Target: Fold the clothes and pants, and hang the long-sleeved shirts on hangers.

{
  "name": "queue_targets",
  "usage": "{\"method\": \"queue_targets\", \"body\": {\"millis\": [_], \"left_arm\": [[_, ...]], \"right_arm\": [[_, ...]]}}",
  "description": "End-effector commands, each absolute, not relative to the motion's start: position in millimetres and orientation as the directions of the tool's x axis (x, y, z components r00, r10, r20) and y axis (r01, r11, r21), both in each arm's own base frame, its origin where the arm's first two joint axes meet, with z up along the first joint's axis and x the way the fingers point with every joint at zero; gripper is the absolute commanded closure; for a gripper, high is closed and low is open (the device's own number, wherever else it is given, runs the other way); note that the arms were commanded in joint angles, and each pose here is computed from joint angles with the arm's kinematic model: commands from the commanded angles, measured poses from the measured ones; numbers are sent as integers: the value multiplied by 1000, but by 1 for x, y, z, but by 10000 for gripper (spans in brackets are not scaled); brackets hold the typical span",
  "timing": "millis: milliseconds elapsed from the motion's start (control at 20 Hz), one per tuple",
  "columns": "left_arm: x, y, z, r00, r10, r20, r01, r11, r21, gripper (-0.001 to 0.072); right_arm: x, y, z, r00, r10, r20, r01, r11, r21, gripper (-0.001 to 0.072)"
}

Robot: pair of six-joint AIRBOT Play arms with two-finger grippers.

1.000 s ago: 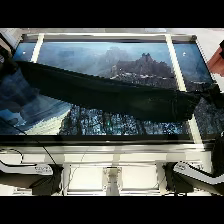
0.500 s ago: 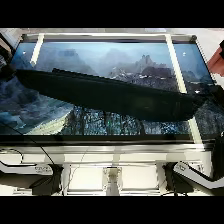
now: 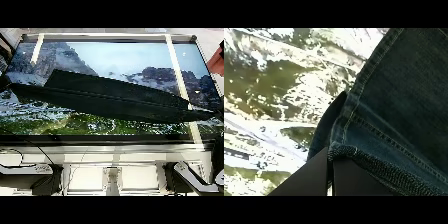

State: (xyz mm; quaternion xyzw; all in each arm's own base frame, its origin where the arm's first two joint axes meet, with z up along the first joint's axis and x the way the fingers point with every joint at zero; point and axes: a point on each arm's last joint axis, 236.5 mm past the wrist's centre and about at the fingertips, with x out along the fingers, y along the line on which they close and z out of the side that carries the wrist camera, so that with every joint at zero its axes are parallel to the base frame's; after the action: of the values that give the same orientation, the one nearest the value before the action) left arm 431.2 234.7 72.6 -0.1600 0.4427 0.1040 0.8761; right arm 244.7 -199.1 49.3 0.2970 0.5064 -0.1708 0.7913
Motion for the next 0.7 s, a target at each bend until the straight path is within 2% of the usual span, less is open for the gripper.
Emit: {"method": "queue_targets", "body": {"millis": [0, 150, 300, 500, 650], "left_arm": [[454, 244, 87, 655, 114, -747, -332, 932, -149, 685], [479, 238, 86, 694, 132, -708, -353, 919, -174, 686], [499, 217, 55, 676, 87, -732, -346, 914, -211, 685], [531, 197, 21, 683, 67, -727, -382, 882, -277, 686], [555, 175, 8, 709, 62, -702, -344, 900, -268, 686]], "right_arm": [[255, -203, 39, 474, 15, -881, 583, 744, 326, 697], [282, -208, 31, 518, 10, -855, 585, 725, 363, 697], [322, -207, 12, 544, -5, -839, 589, 714, 378, 697], [381, -209, -13, 604, -76, -793, 640, 639, 426, 697], [413, -205, -32, 631, -115, -767, 661, 599, 453, 696]]}}
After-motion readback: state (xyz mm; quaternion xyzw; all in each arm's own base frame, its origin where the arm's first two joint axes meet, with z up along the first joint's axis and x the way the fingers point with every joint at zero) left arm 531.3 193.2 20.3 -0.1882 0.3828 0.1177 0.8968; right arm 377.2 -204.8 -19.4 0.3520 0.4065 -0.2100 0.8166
